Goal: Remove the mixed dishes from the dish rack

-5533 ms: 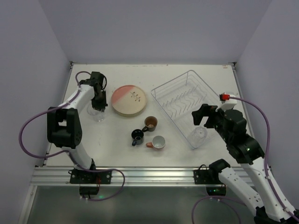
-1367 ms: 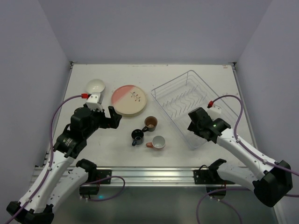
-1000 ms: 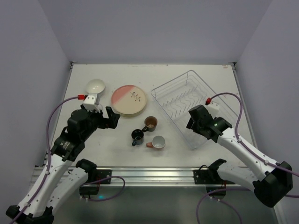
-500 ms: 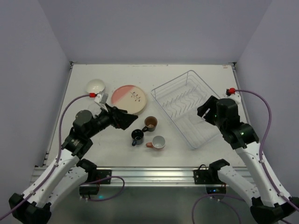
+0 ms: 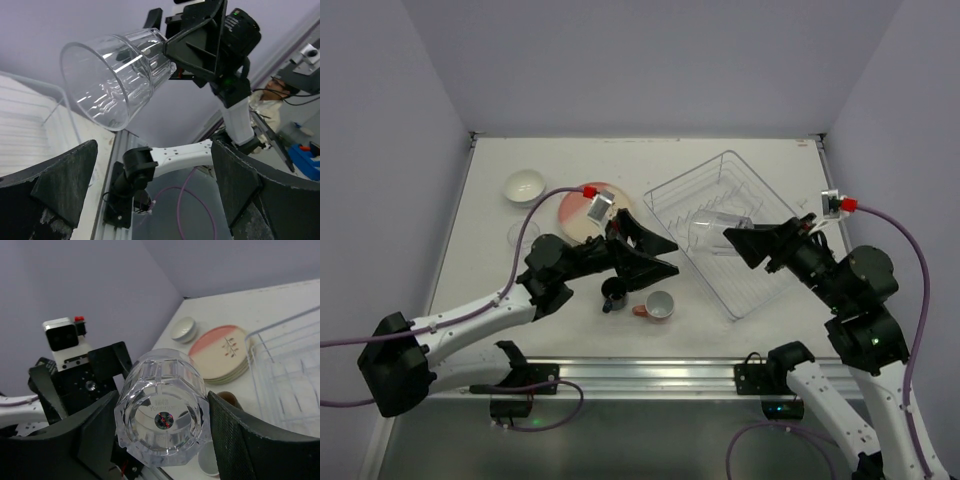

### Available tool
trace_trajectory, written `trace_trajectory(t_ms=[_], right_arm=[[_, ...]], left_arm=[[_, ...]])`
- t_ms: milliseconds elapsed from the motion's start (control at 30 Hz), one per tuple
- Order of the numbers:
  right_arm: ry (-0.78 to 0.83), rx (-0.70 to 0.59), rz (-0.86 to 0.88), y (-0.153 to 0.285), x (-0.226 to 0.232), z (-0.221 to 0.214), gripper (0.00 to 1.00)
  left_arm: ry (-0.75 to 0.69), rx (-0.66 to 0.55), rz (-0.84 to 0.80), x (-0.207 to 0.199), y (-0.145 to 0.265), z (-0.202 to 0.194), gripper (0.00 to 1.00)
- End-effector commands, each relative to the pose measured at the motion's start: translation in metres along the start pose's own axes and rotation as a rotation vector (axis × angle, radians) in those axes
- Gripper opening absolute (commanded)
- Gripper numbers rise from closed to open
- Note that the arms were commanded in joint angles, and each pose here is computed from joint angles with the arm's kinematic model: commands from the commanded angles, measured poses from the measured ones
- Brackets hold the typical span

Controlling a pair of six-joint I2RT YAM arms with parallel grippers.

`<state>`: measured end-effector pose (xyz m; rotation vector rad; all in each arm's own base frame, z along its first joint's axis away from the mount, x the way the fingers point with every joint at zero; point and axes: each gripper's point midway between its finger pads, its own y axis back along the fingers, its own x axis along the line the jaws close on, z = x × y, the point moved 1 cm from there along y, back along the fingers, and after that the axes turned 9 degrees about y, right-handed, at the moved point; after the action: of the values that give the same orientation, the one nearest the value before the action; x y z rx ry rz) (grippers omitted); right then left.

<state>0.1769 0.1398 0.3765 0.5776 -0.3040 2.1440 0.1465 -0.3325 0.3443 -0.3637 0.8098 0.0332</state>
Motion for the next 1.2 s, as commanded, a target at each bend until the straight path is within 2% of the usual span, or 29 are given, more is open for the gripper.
trace_trajectory(t_ms=[0,133,233,267,333,400,433,467,533,567,700,733,767,800,833,867,900,933,967,1000,1033,1067,1100,1133,1167], right_arm=[[0.084,-0.045,0.28,0.007,0.048,0.015,0.0],[0.113,-0.04,0.391,0.012,0.06,0.006,0.0],[0.149,-0.058,0.489,0.019,0.073,0.005,0.0],[0.171,-0.057,0.537,0.022,0.078,0.003,0.0],[0.186,-0.067,0.549,0.024,0.079,0.001,0.0],[0.2,-0.087,0.541,0.025,0.077,0.002,0.0],[0.205,-0.09,0.543,0.026,0.077,0.001,0.0],[0.212,-0.094,0.55,0.027,0.078,0.001,0.0],[0.214,-0.098,0.558,0.029,0.079,-0.001,0.0],[0.218,-0.103,0.564,0.03,0.08,0.0,0.0],[0.231,-0.112,0.554,0.03,0.077,-0.002,0.0],[0.234,-0.115,0.539,0.029,0.075,-0.002,0.07],[0.23,-0.099,0.493,0.025,0.066,-0.005,0.3],[0.228,-0.098,0.443,0.023,0.059,-0.006,0.8],[0.226,-0.137,0.347,0.019,0.047,0.004,0.99],[0.234,-0.103,0.256,0.016,0.03,-0.004,0.99],[0.232,-0.107,0.181,0.014,0.018,-0.002,0.99],[0.226,-0.157,0.029,0.013,-0.005,0.009,0.99],[0.218,-0.131,-0.078,0.014,-0.025,0.003,0.99],[0.209,-0.141,-0.167,0.017,-0.04,0.004,0.99],[0.202,-0.149,-0.243,0.02,-0.054,0.004,0.99],[0.198,-0.163,-0.354,0.025,-0.073,0.004,0.99],[0.198,-0.161,-0.393,0.027,-0.081,0.002,0.99],[0.199,-0.151,-0.42,0.027,-0.088,-0.002,0.99],[0.205,-0.134,-0.436,0.026,-0.093,-0.007,0.99]], left_arm=[[-0.089,-0.043,-0.205,-0.055,-0.016,0.015,1.0],[-0.093,-0.035,-0.238,-0.06,-0.02,0.011,0.97],[-0.102,-0.023,-0.295,-0.072,-0.022,0.006,0.9],[-0.098,-0.001,-0.317,-0.077,-0.023,0.0,0.83],[-0.104,0.008,-0.356,-0.085,-0.023,-0.005,0.76],[-0.09,0.024,-0.371,-0.088,-0.024,-0.012,0.55],[-0.089,0.024,-0.377,-0.09,-0.024,-0.013,0.47],[-0.083,0.027,-0.377,-0.09,-0.024,-0.015,0.33],[-0.079,0.029,-0.376,-0.09,-0.024,-0.016,0.17],[-0.079,0.024,-0.374,-0.09,-0.025,-0.016,0.0],[-0.086,0.047,-0.323,-0.081,-0.029,-0.02,0.0],[-0.091,0.046,-0.291,-0.076,-0.031,-0.019,0.0],[-0.104,0.047,-0.258,-0.074,-0.031,-0.017,0.0],[-0.165,0.037,-0.225,-0.071,-0.034,-0.011,0.0],[-0.15,0.063,-0.086,-0.046,-0.035,-0.016,0.0],[-0.221,0.052,-0.025,-0.041,-0.032,-0.01,0.0],[-0.212,0.108,0.111,-0.02,-0.025,-0.016,0.0],[-0.242,0.065,0.242,-0.002,-0.02,-0.005,0.0],[-0.293,0.06,0.33,0.006,-0.01,0.003,0.0],[-0.276,0.156,0.516,0.036,0.015,-0.012,0.0],[-0.314,0.092,0.656,0.044,0.026,0.01,0.0],[-0.326,0.099,0.756,0.051,0.042,0.014,0.0],[-0.316,0.189,0.915,0.067,0.074,0.002,0.0],[-0.347,0.132,1.044,0.069,0.092,0.022,0.0],[-0.322,0.134,1.17,0.078,0.111,0.023,0.0]])
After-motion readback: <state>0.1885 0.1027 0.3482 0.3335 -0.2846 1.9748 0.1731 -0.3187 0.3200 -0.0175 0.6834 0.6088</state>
